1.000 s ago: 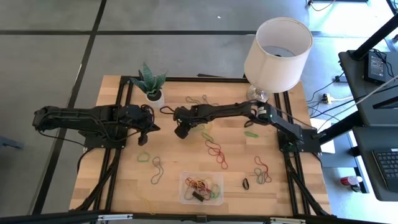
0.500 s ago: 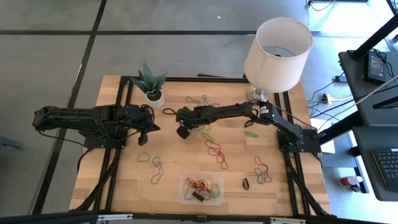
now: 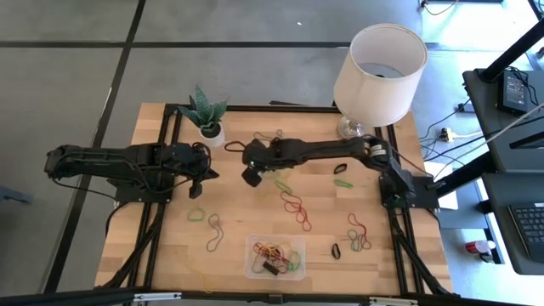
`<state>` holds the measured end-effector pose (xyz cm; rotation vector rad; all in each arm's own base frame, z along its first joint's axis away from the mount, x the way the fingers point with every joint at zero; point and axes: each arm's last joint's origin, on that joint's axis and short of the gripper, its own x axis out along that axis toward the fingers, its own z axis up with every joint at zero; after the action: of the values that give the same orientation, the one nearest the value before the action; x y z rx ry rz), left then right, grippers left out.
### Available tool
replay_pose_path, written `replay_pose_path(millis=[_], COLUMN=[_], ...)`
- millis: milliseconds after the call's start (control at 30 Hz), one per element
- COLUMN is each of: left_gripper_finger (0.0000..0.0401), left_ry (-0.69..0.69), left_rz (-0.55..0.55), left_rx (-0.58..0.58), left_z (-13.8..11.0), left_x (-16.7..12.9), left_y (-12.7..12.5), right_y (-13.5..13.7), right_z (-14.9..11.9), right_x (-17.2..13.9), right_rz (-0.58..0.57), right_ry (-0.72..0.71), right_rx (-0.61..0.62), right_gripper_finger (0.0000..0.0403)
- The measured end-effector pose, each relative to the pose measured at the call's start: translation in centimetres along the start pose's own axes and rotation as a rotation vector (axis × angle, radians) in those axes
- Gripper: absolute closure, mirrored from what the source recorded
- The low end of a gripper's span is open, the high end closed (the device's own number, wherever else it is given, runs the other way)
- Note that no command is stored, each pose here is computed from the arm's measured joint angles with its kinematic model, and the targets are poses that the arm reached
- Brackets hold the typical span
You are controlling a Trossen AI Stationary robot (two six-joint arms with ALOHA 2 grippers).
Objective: Pick and place rubber bands into bin
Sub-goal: Put the green rubber band into the transparent bin
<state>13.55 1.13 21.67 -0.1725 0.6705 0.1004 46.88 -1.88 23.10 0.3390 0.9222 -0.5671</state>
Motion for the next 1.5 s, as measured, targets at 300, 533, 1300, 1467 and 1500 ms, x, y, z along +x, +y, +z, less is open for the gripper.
replay_pose_path(millis=[300, 533, 1300, 1467, 1500], left_gripper_finger=[0.0394, 0.0398, 0.0397, 0.0399, 0.0398], left_ry=[0.0, 0.0, 0.0, 0.0, 0.0], left_rz=[0.0, 0.0, 0.0, 0.0, -0.001], left_rx=[0.0, 0.0, 0.008, 0.008, 0.008], left_z=[0.0, 0.0, 0.0, 0.0, 0.0], left_x=[0.0, 0.0, 0.0, 0.0, 0.0], left_y=[0.0, 0.0, 0.0, 0.0, 0.0], right_y=[4.7, 9.9, 16.9, 17.1, 17.2], right_z=[-2.9, -8.9, -20.8, -20.2, -20.2], right_x=[-8.8, -12.2, -8.9, -9.1, -9.1], right_rz=[0.128, 0.197, 0.145, 0.189, 0.191], right_ry=[-0.034, 0.05, 0.31, 0.29, 0.289], right_rx=[0.055, 0.118, 0.274, 0.295, 0.295], right_gripper_finger=[0.0402, 0.0402, 0.0402, 0.0379, 0.0371])
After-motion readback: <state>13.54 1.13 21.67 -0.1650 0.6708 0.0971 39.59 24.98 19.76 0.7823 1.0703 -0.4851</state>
